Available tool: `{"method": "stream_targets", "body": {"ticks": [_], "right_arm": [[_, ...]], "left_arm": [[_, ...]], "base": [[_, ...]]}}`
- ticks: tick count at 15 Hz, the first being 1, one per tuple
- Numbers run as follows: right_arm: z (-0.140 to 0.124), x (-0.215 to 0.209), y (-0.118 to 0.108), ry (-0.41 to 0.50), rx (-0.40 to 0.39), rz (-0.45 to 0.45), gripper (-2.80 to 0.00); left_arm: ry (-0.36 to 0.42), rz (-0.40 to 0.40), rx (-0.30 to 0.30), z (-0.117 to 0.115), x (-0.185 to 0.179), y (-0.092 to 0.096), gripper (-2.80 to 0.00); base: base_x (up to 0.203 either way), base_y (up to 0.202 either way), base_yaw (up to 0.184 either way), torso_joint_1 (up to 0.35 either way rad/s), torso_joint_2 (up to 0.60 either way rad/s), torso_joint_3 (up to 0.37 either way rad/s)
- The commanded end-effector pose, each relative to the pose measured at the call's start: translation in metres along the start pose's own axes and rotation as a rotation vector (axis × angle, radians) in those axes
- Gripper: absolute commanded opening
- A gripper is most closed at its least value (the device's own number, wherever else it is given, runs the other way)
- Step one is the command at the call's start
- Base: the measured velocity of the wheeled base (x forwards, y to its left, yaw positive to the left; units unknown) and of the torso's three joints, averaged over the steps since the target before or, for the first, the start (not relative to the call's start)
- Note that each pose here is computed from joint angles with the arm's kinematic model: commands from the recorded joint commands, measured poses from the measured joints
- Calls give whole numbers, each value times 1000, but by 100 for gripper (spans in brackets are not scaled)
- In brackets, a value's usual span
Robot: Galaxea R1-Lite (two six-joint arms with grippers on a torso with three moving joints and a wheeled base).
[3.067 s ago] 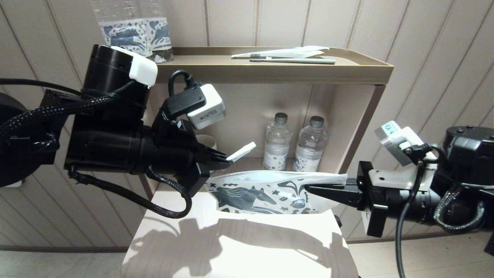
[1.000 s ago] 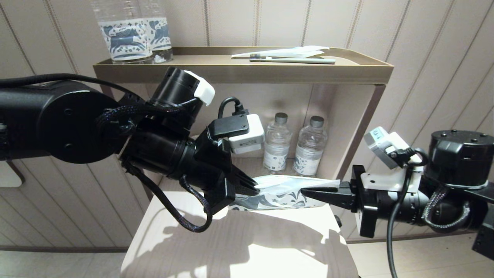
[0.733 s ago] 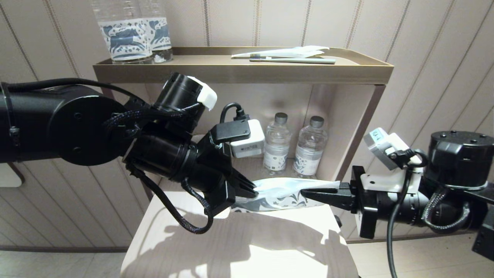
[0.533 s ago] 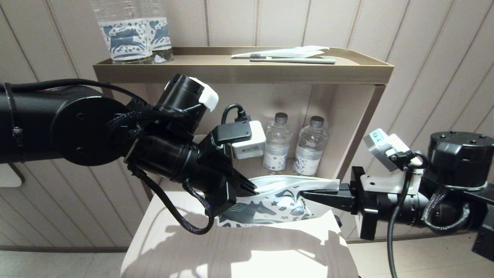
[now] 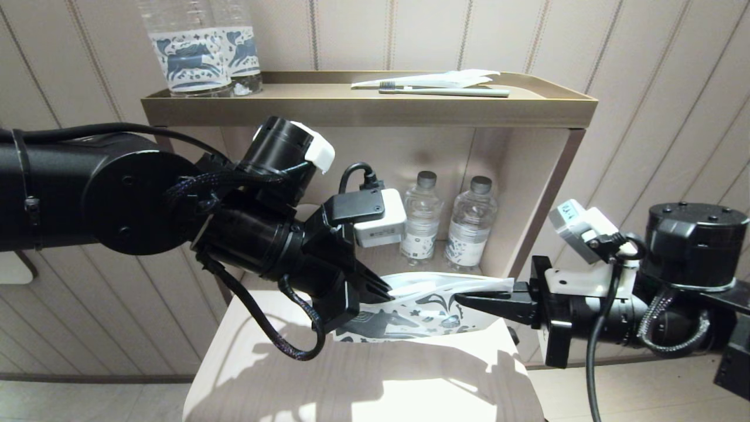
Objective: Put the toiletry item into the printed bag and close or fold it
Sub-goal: Place the toothpaste in the storage bag
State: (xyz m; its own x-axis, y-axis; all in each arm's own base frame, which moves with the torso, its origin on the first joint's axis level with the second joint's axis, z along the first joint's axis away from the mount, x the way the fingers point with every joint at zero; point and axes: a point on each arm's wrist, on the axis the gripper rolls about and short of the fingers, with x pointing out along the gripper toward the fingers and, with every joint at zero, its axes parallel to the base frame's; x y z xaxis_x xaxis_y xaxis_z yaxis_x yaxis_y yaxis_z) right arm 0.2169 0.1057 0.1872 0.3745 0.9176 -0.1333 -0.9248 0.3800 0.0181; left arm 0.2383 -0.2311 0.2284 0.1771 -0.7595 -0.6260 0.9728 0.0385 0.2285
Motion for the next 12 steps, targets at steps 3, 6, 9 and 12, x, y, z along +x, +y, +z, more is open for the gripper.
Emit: {"method": "stream_targets", "body": {"ticks": [3,6,9,12], "right_arm": [[1,0,0,-5,-5,3,-280],[2,-1,-1,-7,-7,0,-280],[5,-2,-1,-17,-15,-4,-280],[7,-3,-1,-21,-19,-5,-280]], "left_arm": [[-5,-7,10,3,-1,-3,0],[-22,8,12,7,-8,-4,0],[-23,22,-26,6,-16,-3,0],[-16,43,-131,-4,-26,-1,0]], "base": [[0,0,0,0,0,0],[0,0,0,0,0,0],[0,0,0,0,0,0],[0,0,0,0,0,0]]}}
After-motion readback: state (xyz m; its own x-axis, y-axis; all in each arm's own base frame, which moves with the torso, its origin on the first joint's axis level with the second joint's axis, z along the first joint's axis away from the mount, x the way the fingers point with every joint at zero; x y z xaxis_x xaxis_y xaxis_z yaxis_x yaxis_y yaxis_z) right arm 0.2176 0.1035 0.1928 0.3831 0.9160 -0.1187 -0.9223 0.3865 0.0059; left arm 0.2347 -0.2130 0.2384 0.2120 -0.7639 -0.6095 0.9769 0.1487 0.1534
